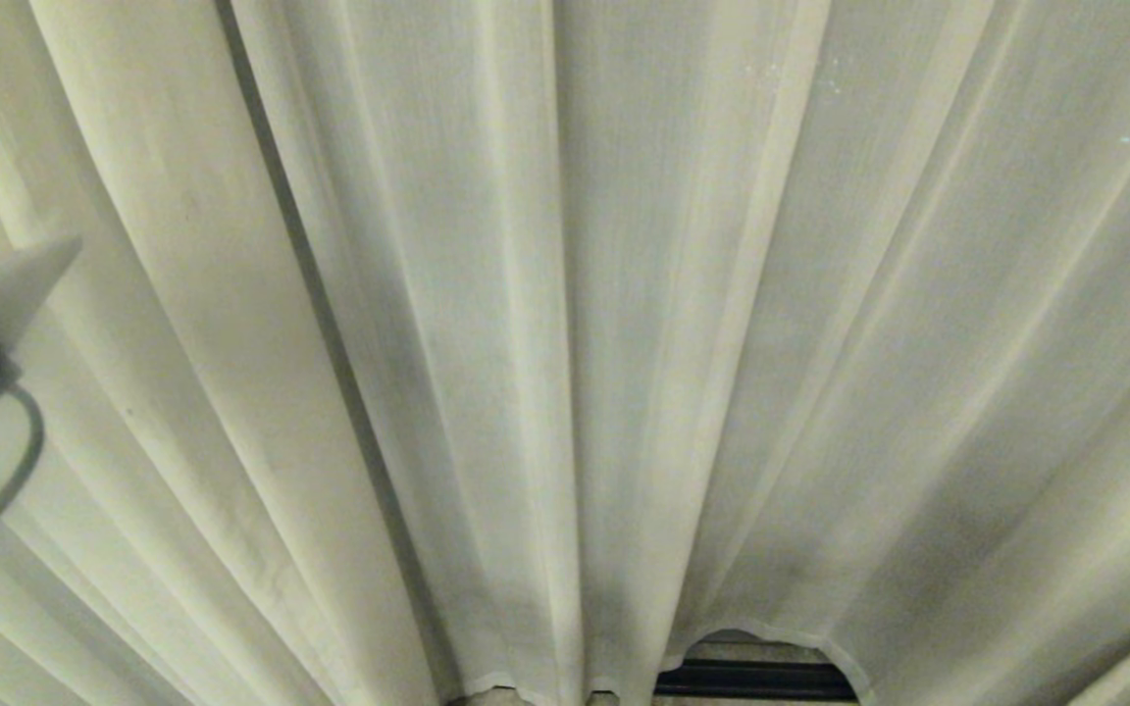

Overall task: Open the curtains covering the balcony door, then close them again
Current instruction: Close the outer curtains on both sides

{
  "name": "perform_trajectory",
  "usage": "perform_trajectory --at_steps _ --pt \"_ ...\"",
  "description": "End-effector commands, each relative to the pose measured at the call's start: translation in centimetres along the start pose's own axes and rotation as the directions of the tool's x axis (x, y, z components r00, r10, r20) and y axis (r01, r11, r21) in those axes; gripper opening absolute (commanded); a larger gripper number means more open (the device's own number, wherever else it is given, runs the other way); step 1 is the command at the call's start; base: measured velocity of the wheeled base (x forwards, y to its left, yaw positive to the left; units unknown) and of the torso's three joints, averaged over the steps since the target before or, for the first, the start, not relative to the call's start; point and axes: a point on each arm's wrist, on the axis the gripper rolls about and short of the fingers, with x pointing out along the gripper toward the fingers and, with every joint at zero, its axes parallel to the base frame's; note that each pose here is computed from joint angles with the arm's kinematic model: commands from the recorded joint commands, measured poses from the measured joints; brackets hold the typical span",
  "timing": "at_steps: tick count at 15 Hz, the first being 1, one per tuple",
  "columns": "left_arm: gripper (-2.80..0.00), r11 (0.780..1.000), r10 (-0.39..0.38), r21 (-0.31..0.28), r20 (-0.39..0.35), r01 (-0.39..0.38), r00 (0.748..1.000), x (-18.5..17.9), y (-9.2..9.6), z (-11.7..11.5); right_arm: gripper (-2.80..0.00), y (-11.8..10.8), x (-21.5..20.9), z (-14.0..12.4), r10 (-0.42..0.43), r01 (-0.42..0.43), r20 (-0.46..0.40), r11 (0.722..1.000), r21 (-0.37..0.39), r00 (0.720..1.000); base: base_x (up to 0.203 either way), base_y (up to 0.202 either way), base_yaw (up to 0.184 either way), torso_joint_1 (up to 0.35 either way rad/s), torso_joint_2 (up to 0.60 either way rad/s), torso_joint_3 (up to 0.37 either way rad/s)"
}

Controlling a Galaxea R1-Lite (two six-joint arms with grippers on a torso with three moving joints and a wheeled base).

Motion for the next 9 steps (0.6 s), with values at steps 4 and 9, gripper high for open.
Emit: perform_trajectory --at_steps 4,9 --pt "-2.8 1.0 -0.005 -0.001 -0.019 0.005 1.0 -0.8 0.0 -0.8 -2.8 0.0 0.0 0.0 0.001 -0.001 -0.002 1.0 -0.001 1.0 0.0 0.0 0.0 0.0 0.0 0.0" --pt "-2.8 1.0 0.01 0.005 -0.093 -0.009 0.996 -3.3 0.5 -3.7 -2.8 0.0 0.0 0.0 0.001 -0.001 -0.002 1.0 -0.001 1.0 0.0 0.0 0.0 0.0 0.0 0.0"
